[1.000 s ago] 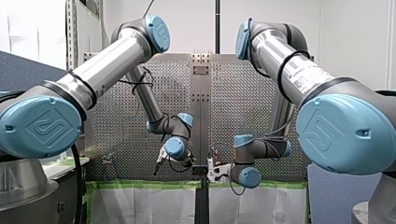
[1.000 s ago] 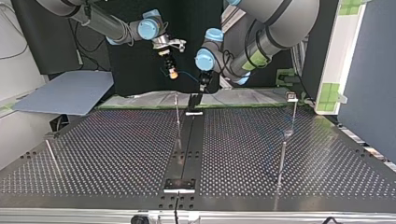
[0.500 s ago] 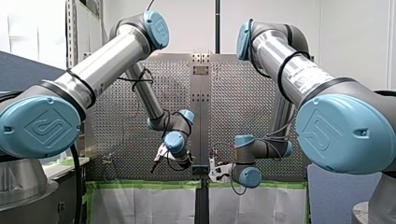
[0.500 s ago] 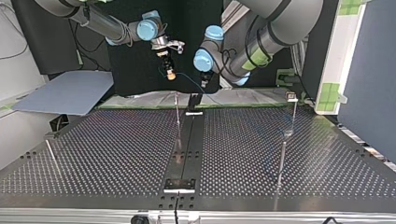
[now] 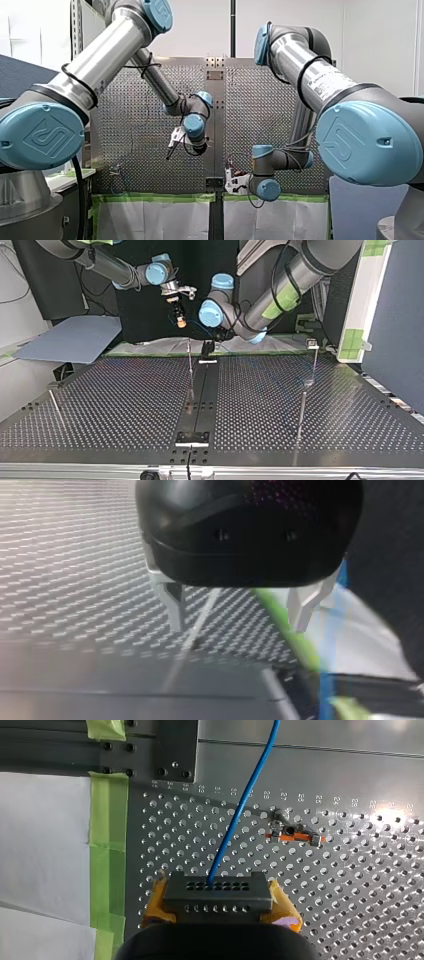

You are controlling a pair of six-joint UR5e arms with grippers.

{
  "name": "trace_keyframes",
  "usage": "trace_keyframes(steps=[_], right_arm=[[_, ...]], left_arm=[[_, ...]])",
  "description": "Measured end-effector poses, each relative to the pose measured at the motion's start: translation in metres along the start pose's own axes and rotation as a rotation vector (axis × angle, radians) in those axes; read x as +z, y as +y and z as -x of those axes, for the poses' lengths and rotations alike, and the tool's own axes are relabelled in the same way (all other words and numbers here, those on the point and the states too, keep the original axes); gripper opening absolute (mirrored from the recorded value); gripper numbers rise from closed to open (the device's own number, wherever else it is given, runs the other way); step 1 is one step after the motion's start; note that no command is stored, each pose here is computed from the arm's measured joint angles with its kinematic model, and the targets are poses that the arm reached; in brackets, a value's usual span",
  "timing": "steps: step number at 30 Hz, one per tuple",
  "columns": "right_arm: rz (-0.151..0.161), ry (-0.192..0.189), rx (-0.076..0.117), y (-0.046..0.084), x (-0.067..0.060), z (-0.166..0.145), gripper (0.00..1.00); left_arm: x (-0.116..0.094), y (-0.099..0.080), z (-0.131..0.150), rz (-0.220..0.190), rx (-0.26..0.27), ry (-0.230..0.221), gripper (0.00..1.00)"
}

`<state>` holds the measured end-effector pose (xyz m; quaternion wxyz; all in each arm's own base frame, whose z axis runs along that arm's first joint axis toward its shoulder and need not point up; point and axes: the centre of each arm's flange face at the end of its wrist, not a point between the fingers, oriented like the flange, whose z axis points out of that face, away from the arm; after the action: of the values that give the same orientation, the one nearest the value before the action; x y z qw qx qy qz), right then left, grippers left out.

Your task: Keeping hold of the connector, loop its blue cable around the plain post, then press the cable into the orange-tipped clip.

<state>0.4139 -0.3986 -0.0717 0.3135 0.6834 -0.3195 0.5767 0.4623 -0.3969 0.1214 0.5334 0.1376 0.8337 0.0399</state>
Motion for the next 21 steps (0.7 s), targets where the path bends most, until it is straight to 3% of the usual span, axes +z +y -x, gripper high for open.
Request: trace_keyframes(steps=[9,14,21], right_arm=[[-0.001,-0.064,-0.041,-0.004,0.008,0.025,0.0],[0.023,-0.106,-0.054,-0.002,0.006,0.03,0.0],[0.028,-0.117,-0.067,-0.004,0.005,0.031,0.0]], left_arm=[[-0.012,0.02,0.072,0.067,-0.014,-0.062,1.0],[-0.005,0.014,0.077,0.037,0.039,-0.04,1.0],[0.014,0.007,0.072,0.014,0.122,0.011,1.0]])
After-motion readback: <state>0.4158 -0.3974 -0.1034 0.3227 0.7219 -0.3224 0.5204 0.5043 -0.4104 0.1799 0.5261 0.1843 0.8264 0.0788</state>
